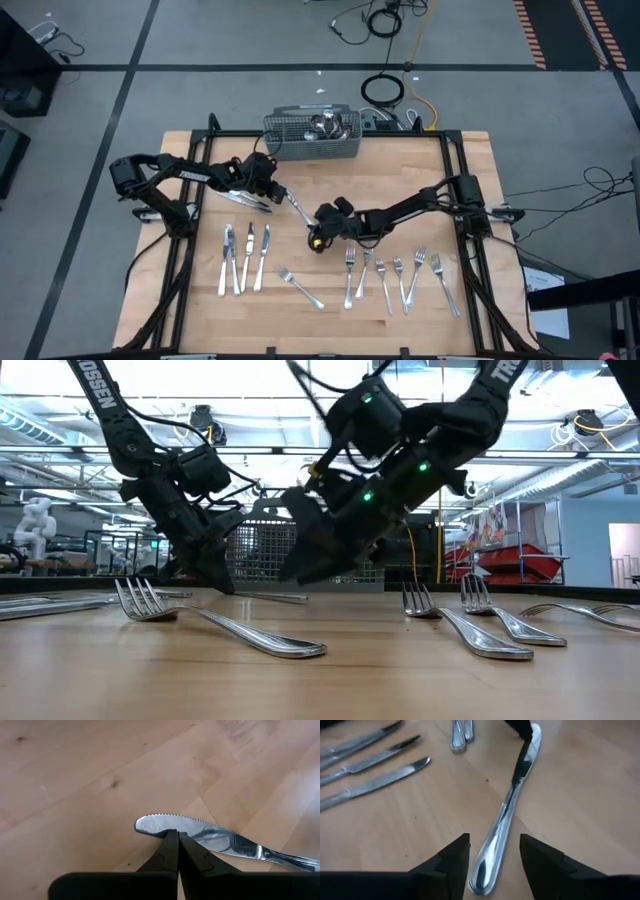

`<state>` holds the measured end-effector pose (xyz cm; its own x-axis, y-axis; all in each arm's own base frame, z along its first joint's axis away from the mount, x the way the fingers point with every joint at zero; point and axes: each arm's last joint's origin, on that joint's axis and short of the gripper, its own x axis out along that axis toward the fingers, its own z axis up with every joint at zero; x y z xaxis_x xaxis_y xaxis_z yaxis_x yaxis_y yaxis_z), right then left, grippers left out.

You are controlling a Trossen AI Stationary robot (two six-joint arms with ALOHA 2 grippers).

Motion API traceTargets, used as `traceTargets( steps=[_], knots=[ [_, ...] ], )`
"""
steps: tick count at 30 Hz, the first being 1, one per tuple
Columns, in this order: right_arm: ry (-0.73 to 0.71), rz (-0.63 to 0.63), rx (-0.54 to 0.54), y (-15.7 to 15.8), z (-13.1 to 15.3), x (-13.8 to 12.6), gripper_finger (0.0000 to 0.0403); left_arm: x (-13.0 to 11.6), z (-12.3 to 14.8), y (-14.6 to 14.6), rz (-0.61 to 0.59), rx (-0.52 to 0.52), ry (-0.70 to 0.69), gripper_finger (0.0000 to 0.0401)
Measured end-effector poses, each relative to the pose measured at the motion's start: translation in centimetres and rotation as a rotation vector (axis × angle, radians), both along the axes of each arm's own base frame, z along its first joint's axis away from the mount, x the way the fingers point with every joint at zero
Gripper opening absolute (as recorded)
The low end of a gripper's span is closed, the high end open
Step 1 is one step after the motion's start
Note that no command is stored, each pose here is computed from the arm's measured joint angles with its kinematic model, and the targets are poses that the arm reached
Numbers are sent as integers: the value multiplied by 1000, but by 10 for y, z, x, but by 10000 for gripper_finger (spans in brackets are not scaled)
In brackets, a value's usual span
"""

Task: Sort silverware
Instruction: Put the silver knife into the gray utensil holder

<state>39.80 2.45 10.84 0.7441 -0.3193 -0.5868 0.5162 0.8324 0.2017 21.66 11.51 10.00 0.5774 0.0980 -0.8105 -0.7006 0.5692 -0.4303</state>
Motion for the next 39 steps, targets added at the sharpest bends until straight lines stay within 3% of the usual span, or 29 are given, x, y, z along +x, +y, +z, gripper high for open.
traceTargets(
  steps=[4, 12, 16, 21, 32, 39],
  knots=[
    [69, -32, 30, 1, -11, 6, 157, 2, 0, -3, -13, -3, 0, 4],
    [69, -114, 86, 0, -19, 9, 145, 3, 0, -7, -22, -24, -9, 3],
    [142, -155, 123, -1, -24, 3, 94, 3, 0, -7, -25, -27, -11, 3],
    [169, -120, 177, -2, -26, 2, 14, 4, 0, -7, -29, -32, -14, 3],
    [172, -41, 155, -4, -17, 14, 1, -1, 15, -10, -38, -12, -50, 8],
    [187, 22, 74, -5, -4, 26, 1, -2, 14, -8, -35, -2, -32, 6]
  ],
)
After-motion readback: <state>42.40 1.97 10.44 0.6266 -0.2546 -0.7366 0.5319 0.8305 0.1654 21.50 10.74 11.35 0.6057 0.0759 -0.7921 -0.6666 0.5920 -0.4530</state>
